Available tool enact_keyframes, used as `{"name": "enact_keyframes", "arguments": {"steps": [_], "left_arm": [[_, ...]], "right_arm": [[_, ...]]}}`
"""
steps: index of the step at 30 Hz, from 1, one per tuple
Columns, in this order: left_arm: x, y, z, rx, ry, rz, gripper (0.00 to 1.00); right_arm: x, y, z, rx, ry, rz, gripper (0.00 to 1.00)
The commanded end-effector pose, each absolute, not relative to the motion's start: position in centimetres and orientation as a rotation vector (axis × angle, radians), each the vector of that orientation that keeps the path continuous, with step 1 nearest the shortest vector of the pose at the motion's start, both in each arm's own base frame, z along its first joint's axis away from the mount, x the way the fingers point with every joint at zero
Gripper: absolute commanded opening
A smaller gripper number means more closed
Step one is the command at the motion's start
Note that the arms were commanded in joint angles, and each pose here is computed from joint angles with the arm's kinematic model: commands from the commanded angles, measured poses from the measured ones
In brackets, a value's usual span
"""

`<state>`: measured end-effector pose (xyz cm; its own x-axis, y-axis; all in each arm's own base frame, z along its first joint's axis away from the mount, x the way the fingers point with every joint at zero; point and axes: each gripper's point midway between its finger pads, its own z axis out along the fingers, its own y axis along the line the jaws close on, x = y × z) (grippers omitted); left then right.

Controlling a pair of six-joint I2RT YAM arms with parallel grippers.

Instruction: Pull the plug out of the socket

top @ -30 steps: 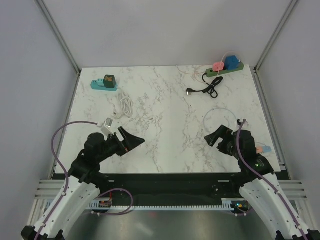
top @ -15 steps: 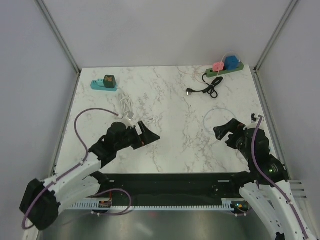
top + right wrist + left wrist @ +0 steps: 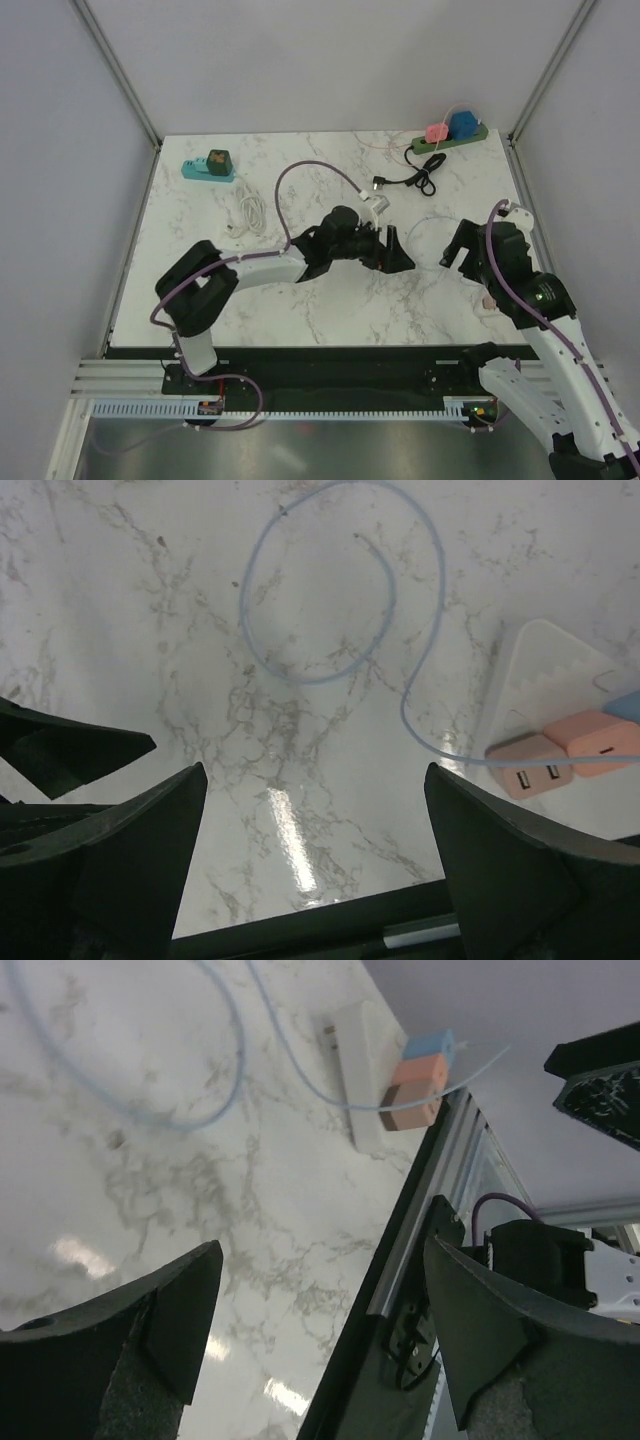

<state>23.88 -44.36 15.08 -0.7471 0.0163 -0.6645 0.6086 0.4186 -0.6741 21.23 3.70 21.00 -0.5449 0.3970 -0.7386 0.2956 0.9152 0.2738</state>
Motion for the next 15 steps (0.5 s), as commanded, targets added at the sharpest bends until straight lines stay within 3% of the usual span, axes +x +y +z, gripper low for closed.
{"name": "enact_keyframes", "arguments": {"steps": [1, 6, 15], "left_arm": [[22.1, -49.6, 17.0, 0.798, 1.873, -1.5, 0.87], [20.4, -54.9, 13.9, 0.936, 1.836, -1.604, 0.77], [18.4, -60.9, 11.7, 0.994, 1.816, -1.775, 0.73]], "right_arm": [[21.8, 0.8, 22.6, 0.441, 2.196, -0.099, 0.98], [24.5, -1.6, 24.0, 0.457, 2.208, -0.262, 0.98], [29.2, -0.5, 24.2, 0.561, 2.224, -0.068, 0.98]]}}
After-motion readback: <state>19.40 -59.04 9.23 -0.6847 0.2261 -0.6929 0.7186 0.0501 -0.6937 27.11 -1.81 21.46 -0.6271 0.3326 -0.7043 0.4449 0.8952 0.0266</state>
